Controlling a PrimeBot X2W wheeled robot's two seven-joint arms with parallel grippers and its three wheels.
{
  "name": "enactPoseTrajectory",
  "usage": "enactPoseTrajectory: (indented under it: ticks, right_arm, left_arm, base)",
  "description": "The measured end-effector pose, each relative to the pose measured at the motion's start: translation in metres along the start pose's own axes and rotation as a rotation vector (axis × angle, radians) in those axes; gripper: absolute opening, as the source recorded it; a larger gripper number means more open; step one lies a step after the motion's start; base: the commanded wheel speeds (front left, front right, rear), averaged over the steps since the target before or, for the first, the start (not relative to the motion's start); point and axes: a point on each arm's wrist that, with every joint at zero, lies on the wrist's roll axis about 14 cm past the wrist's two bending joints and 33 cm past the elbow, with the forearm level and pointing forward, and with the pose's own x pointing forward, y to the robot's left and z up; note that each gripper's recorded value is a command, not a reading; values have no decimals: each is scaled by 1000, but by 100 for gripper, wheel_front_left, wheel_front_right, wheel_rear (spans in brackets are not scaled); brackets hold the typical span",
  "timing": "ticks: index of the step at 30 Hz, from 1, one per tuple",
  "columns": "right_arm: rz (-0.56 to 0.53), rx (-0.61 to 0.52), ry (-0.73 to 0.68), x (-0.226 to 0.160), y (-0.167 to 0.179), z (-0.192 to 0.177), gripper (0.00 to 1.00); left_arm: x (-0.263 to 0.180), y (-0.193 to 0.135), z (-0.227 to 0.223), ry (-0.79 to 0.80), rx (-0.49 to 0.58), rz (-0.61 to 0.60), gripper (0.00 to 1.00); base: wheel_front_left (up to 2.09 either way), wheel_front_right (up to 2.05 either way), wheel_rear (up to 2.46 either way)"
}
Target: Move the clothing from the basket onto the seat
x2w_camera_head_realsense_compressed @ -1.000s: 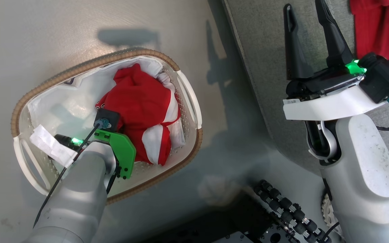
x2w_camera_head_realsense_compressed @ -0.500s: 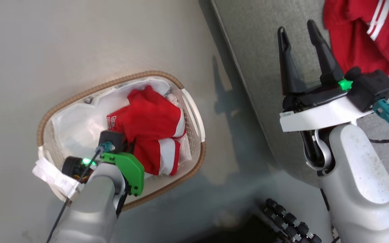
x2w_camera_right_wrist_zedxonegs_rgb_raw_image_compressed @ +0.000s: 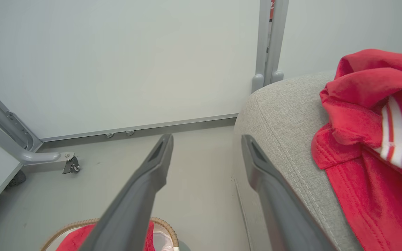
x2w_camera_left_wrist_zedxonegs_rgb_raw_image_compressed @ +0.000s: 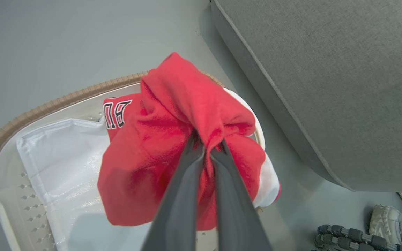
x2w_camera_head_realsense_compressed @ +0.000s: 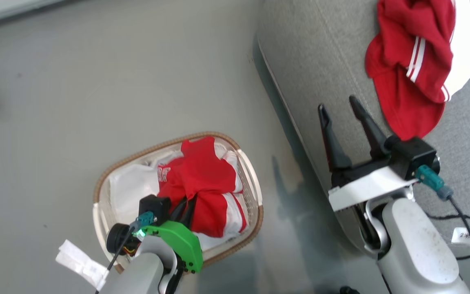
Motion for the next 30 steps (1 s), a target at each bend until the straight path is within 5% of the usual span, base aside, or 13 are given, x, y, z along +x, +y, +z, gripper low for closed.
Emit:
enactPoseTrajectory:
  ticks: [30]
  right_arm:
    - [186,34,-43,-78,81,28,100]
  left_arm:
    - [-153,-60,216,-795,196,22,0]
  base:
    - [0,0,0]
